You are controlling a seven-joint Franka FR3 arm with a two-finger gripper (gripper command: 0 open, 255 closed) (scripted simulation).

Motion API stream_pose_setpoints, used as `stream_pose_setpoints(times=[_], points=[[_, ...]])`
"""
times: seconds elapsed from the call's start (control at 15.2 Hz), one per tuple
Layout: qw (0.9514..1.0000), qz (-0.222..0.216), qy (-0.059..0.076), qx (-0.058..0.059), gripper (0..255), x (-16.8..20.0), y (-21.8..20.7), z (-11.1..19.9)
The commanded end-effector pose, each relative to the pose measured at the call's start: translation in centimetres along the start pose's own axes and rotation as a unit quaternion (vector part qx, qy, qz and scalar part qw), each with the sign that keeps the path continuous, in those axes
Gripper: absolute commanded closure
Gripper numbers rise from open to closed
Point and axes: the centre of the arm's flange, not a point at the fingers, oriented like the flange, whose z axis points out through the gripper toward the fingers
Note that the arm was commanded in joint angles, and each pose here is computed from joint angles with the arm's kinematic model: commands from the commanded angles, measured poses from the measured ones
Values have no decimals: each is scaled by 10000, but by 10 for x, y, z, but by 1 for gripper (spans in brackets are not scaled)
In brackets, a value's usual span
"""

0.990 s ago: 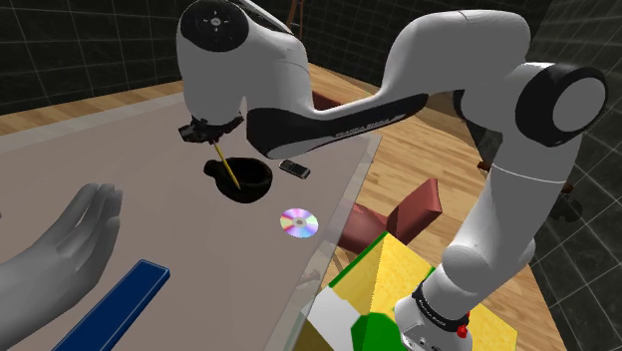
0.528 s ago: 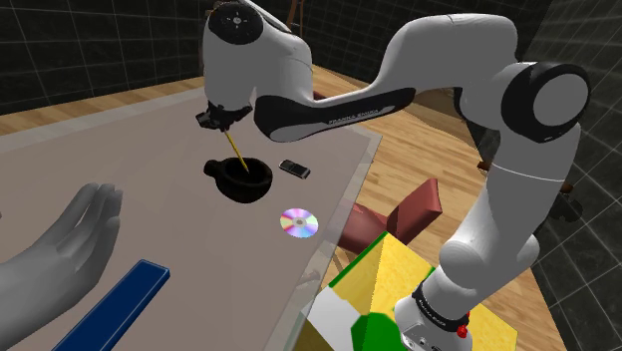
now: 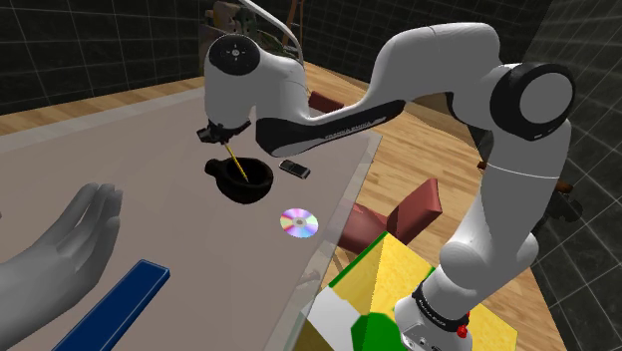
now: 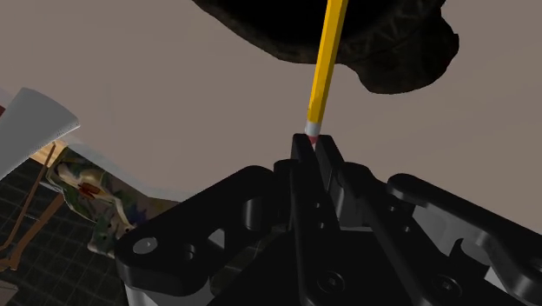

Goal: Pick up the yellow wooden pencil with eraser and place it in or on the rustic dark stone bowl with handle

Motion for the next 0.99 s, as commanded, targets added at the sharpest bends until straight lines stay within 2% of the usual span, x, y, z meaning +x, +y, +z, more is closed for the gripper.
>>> stream_pose_setpoints(times=[0.0, 0.4, 0.92], points=[[10000, 0, 1, 2, 255, -6, -2, 8], [10000, 0, 1, 2, 255, -24, -10, 31], [10000, 0, 1, 2, 255, -24, -10, 31]])
